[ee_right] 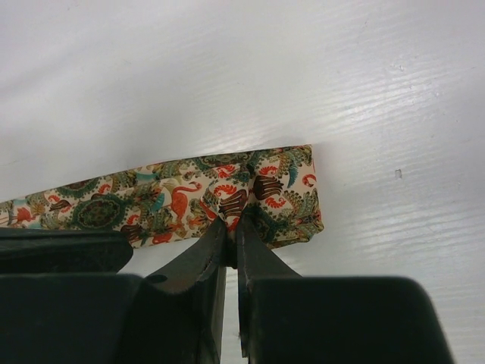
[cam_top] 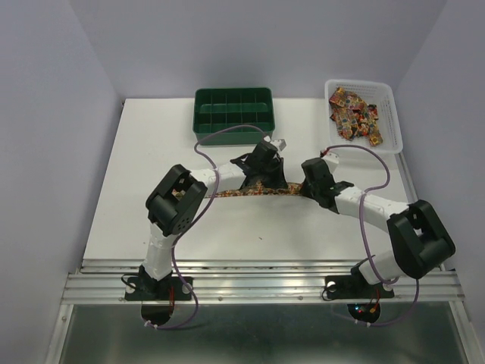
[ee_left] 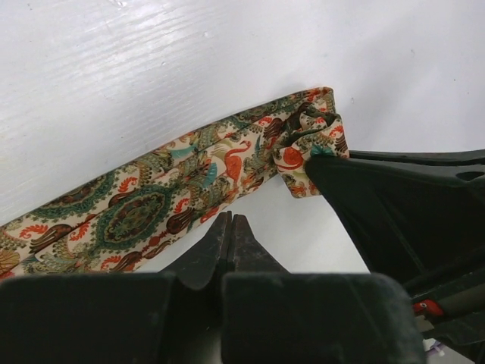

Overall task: Roll the ties
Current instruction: Roll the tie

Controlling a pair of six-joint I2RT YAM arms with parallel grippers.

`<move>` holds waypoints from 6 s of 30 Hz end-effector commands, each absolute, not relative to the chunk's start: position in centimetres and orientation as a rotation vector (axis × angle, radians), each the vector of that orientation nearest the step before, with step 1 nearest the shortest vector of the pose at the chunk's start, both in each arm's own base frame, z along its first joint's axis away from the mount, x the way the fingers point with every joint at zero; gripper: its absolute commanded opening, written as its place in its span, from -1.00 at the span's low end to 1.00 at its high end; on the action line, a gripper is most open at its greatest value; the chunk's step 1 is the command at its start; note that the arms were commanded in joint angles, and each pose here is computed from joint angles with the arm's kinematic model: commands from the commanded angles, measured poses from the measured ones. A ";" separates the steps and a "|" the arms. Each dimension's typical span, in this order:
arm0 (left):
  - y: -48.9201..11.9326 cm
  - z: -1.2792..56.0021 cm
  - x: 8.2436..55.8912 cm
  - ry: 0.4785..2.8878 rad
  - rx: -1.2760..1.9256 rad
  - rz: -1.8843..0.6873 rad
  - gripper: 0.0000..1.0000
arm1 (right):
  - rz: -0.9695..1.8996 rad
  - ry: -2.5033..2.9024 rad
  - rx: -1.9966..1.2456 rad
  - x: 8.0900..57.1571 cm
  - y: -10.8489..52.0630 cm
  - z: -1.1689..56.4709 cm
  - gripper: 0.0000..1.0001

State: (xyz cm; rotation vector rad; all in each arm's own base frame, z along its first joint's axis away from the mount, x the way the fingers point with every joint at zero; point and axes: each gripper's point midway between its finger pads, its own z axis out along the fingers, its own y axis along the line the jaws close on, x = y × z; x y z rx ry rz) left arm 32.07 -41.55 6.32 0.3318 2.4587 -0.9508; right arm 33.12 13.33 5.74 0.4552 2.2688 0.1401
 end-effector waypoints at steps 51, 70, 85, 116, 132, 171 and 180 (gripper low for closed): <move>-41.6 9.5 32.7 2.313 0.313 -1.164 -0.51 | 0.315 2.119 0.825 35.9 17.0 8.6 0.26; -43.9 9.3 32.0 2.301 0.316 -1.237 -0.07 | 0.442 2.128 0.995 36.4 19.0 8.0 0.50; -43.9 9.4 33.2 2.216 0.236 -1.086 -0.04 | 0.505 2.147 1.017 35.9 19.7 8.0 0.60; -43.8 10.4 32.2 1.996 0.197 -1.151 -0.03 | 0.617 2.205 1.072 36.4 20.8 7.8 0.60; -44.7 7.1 33.8 2.070 0.199 -1.059 -0.22 | 0.638 2.185 1.078 36.4 20.4 8.1 0.60; -44.4 5.5 34.4 2.152 0.219 -1.024 -0.41 | 0.502 2.194 0.379 36.6 11.2 10.3 0.46; -44.8 5.9 34.3 2.149 0.247 -1.039 -0.41 | 0.483 2.217 0.234 36.1 11.2 7.1 0.29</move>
